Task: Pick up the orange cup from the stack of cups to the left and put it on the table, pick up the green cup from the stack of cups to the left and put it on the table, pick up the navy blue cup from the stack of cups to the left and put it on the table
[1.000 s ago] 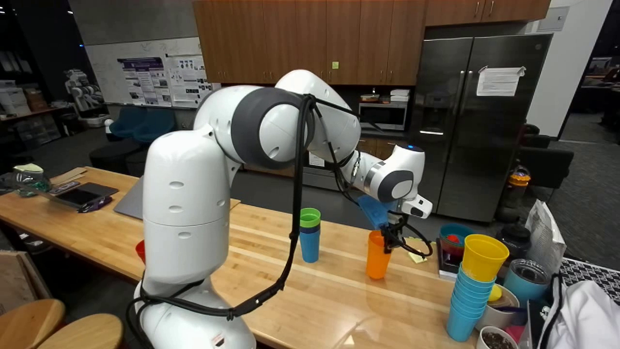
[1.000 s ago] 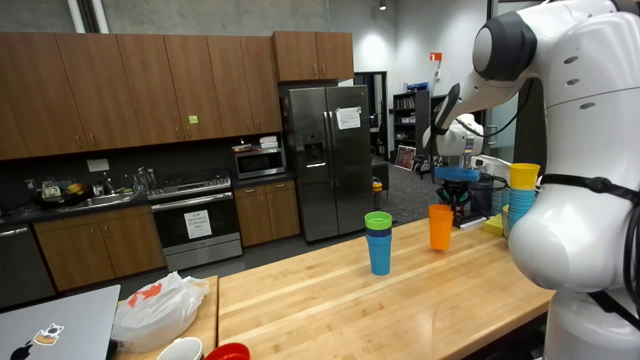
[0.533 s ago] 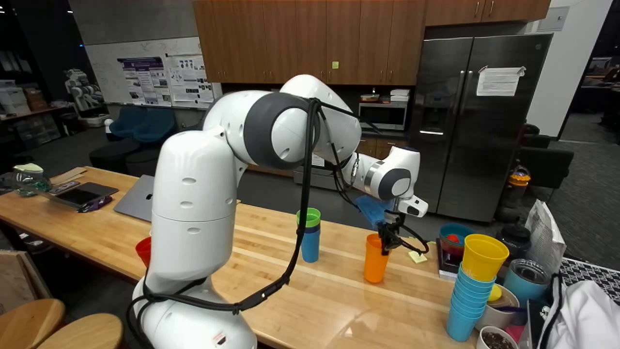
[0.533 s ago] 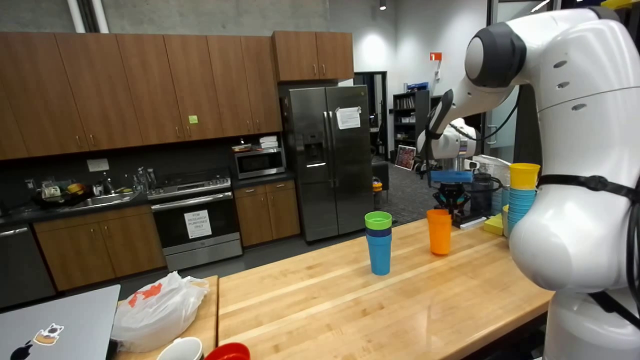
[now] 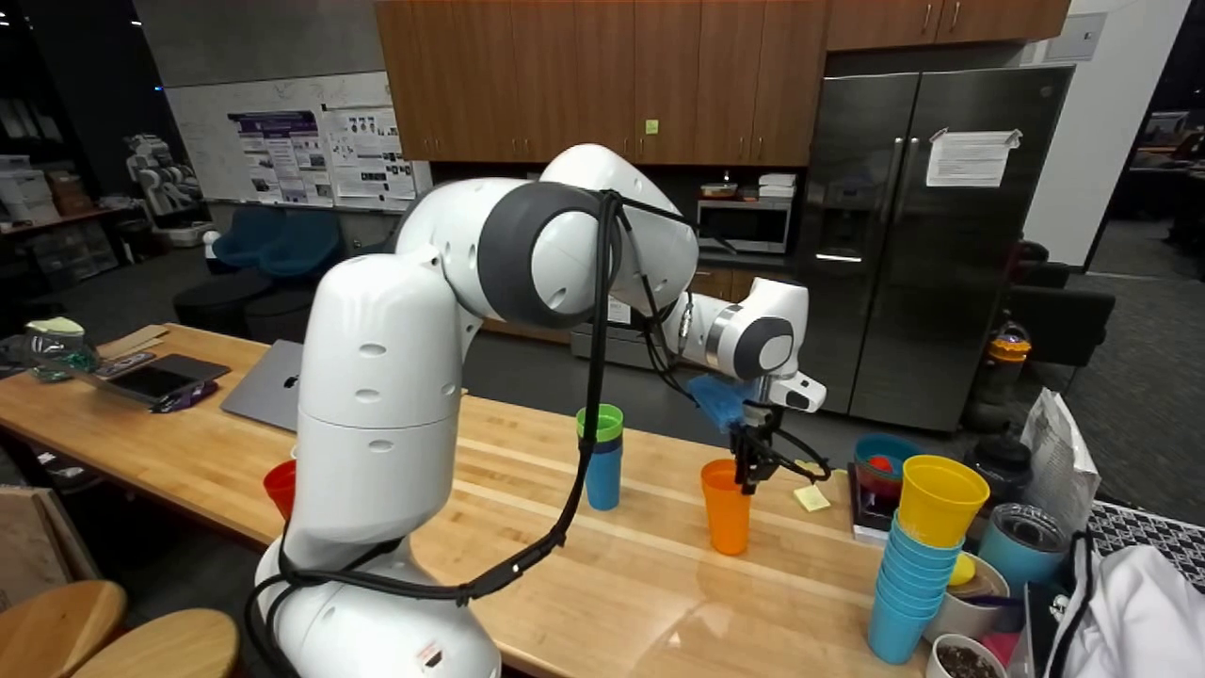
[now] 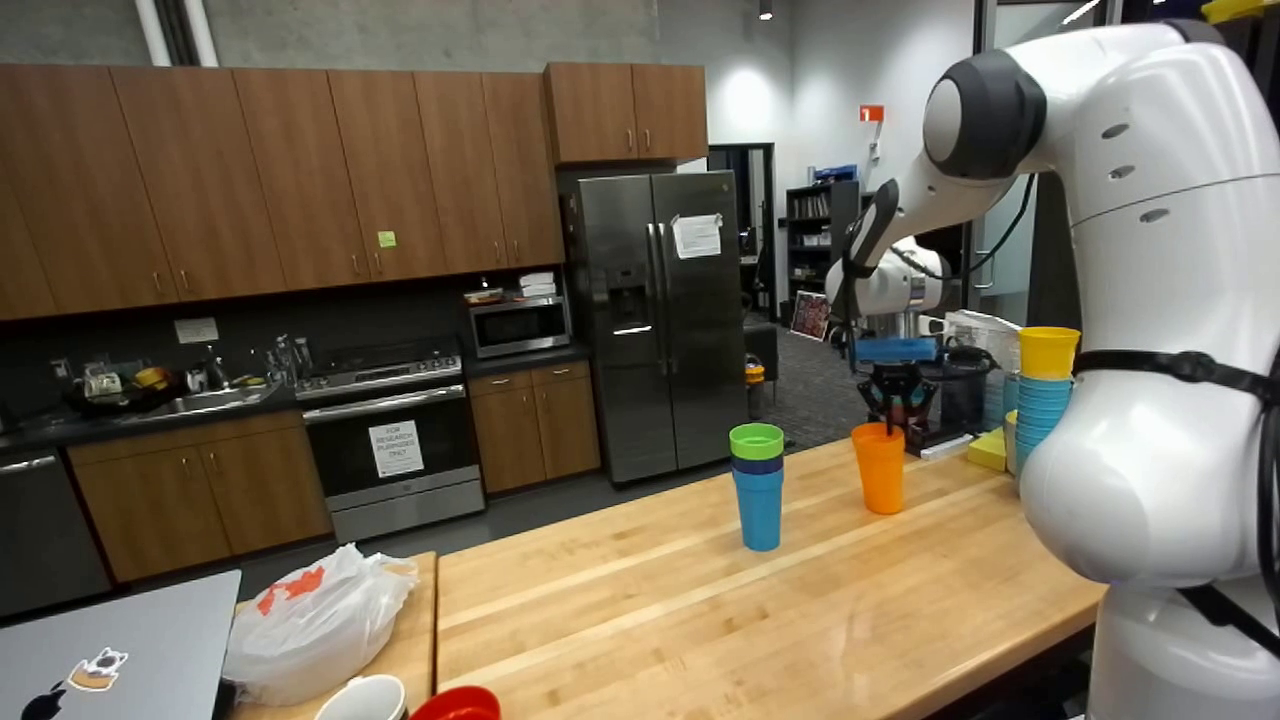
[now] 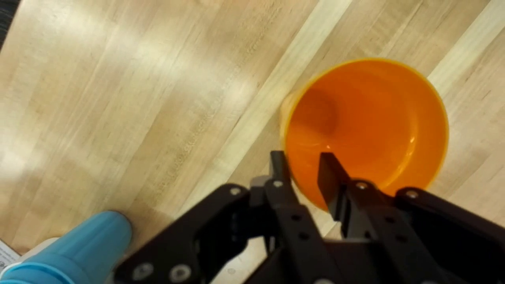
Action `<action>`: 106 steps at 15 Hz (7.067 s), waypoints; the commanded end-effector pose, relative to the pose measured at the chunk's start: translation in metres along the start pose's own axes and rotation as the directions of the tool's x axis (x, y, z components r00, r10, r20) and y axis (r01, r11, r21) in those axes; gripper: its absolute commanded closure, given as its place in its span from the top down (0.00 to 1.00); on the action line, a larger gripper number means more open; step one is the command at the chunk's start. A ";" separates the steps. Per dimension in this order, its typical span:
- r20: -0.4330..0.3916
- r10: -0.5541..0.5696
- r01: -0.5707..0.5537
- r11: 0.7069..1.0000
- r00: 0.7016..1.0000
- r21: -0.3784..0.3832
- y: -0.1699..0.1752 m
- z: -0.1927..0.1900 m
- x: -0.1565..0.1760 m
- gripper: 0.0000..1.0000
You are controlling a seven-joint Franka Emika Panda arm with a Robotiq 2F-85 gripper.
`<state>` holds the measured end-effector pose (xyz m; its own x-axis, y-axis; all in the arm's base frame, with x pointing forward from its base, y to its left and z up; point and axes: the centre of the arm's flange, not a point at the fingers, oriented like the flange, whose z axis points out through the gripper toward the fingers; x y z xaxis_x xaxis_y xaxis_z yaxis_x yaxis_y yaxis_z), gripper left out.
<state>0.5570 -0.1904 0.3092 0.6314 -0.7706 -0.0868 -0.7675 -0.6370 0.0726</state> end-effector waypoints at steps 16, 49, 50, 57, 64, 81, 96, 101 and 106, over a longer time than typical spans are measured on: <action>-0.119 -0.314 0.326 0.941 0.942 0.095 -0.083 -0.097 -0.101 1.00; -0.013 -0.626 0.626 0.780 0.780 0.023 -0.116 -0.043 -0.193 0.00; -0.014 -0.626 0.627 0.779 0.779 0.023 -0.116 -0.042 -0.194 0.00; -0.038 -0.640 0.641 0.767 0.767 0.025 -0.115 -0.053 -0.202 0.01; -0.114 -0.673 0.681 0.731 0.731 0.049 -0.105 -0.088 -0.223 0.01; -0.327 -0.663 0.719 0.689 0.674 0.084 -0.031 -0.185 -0.258 0.01; -0.225 -0.320 0.374 0.889 0.920 0.263 0.067 -0.162 -0.175 0.01; -0.119 -0.205 0.231 0.933 0.971 0.275 0.094 -0.117 -0.153 0.01; -0.021 -0.099 0.101 0.961 0.995 0.256 0.119 -0.075 -0.135 0.01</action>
<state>0.3920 -0.1493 0.4191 0.7593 -0.6498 -0.0361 -0.6432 -0.7409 -0.1935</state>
